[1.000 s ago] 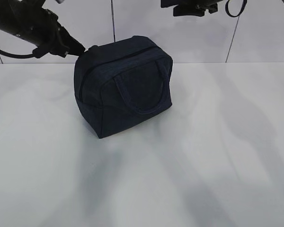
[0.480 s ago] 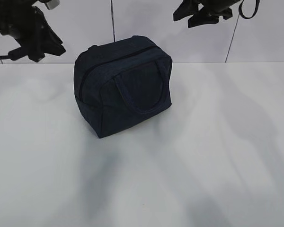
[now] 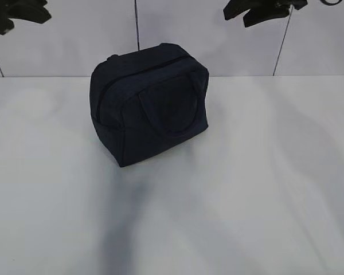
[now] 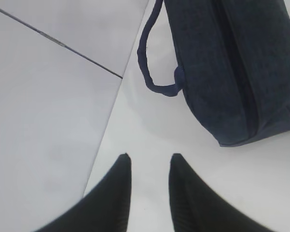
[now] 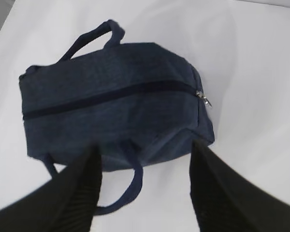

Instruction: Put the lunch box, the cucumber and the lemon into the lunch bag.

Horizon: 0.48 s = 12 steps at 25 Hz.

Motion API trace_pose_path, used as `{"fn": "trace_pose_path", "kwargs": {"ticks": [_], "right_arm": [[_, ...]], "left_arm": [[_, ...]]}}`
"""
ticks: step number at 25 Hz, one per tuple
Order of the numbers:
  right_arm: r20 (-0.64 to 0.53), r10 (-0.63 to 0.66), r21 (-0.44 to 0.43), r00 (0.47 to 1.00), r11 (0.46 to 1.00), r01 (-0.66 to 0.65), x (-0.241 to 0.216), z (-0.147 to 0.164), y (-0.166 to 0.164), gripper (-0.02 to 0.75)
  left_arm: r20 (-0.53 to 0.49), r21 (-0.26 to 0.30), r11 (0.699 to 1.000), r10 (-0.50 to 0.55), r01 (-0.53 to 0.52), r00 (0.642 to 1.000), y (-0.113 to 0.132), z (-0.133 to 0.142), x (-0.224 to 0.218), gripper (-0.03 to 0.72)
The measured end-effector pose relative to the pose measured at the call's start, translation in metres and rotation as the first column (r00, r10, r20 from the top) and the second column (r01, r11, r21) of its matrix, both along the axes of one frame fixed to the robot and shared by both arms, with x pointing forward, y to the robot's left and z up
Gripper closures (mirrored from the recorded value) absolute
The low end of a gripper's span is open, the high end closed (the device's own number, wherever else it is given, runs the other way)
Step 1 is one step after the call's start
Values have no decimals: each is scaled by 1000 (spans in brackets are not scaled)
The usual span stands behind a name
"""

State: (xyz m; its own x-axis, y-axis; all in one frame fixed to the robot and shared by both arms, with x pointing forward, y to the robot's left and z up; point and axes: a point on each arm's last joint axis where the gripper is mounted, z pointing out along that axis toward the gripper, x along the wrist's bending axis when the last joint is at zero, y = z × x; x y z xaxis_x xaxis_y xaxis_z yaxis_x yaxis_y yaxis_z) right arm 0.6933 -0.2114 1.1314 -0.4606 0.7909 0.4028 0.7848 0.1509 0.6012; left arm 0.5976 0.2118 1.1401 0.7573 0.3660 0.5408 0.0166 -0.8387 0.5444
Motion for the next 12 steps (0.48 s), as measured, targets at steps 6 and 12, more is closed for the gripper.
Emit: {"fn": "trace_pose_path", "kwargs": {"ticks": [6,12], "right_arm": [[70,95,-72,993,993,-90,-47,28,-5,305],[231,163,-154,959,980,-130,-93,76,-10,305]], "left_arm": [[44,74,997,-34,31,998,10,37,-40,487],[-10,71,997,22,-22,1000,20,61,-79,485]]}}
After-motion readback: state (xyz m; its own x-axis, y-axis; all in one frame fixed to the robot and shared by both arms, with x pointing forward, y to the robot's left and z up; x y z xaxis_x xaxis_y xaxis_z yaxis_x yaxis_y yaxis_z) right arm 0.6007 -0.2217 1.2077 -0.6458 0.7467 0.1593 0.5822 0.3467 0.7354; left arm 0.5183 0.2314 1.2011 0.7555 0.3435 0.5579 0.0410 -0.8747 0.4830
